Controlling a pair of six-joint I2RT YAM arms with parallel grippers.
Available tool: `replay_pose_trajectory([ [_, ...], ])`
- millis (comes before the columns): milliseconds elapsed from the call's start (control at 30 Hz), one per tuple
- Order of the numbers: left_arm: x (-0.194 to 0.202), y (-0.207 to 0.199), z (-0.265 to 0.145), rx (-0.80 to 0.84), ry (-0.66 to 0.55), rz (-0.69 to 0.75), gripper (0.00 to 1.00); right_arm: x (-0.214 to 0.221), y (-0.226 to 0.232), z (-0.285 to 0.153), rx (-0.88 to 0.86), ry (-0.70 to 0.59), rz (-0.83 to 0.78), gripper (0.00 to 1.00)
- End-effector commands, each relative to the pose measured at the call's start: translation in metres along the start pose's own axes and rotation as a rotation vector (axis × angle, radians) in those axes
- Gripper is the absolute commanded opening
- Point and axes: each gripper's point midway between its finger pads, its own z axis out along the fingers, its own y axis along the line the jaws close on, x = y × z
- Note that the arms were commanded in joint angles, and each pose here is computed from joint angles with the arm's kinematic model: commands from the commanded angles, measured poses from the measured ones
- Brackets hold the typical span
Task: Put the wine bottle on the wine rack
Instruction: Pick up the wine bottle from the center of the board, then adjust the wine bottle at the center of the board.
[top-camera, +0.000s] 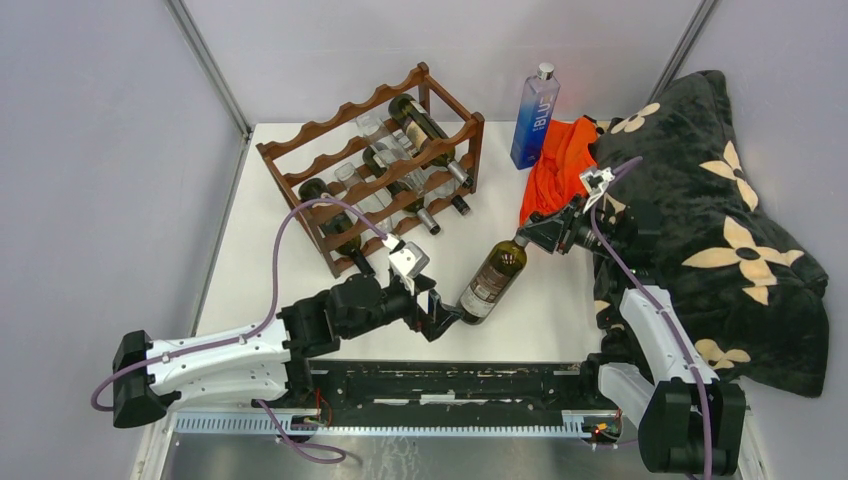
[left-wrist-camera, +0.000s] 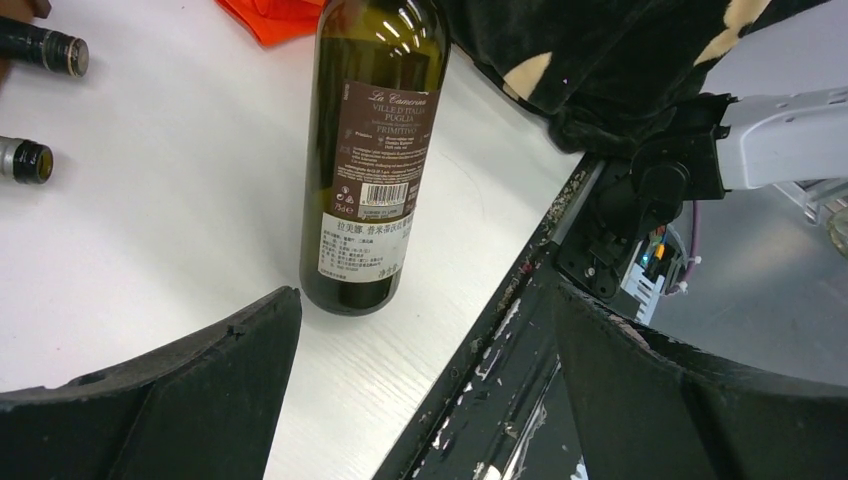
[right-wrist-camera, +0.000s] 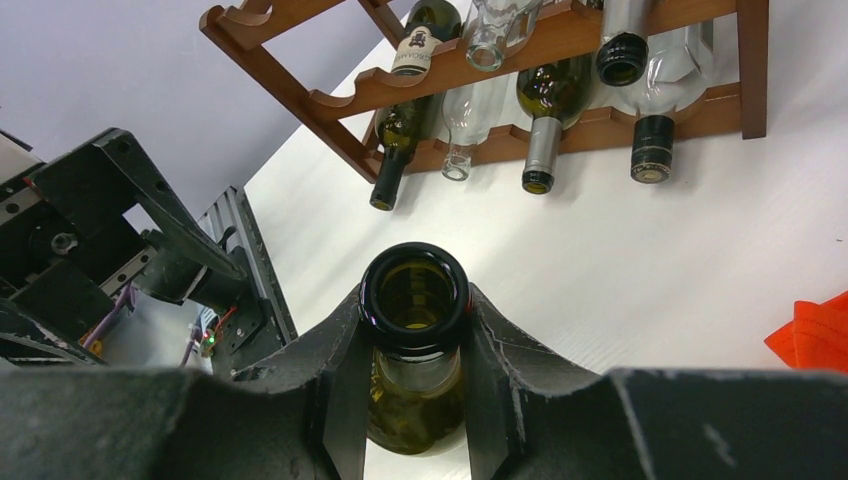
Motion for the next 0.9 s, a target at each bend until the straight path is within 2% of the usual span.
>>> replay_pose_trajectory([
  [0, -0.022, -0.008, 0.003, 0.029, -0.121, -0.060, 1.00, -0.018, 0.014, 0.000, -0.057, -0.044, -0.052, 0.00],
  [200, -0.022, 0.000, 0.002, 0.002, -0.166, -0.089, 1.00, -0.016, 0.011, -0.001, -0.052, -0.046, -0.046, 0.00],
  [567, 0.005, 0.008, 0.018, -0.047, -0.028, 0.001, 1.00, -0.014, 0.007, -0.001, -0.045, -0.046, -0.032, 0.00],
  [867, 0.014, 0.001, 0.027, 0.006, 0.002, 0.048, 1.00, -0.012, 0.004, -0.001, -0.038, -0.048, -0.028, 0.00],
])
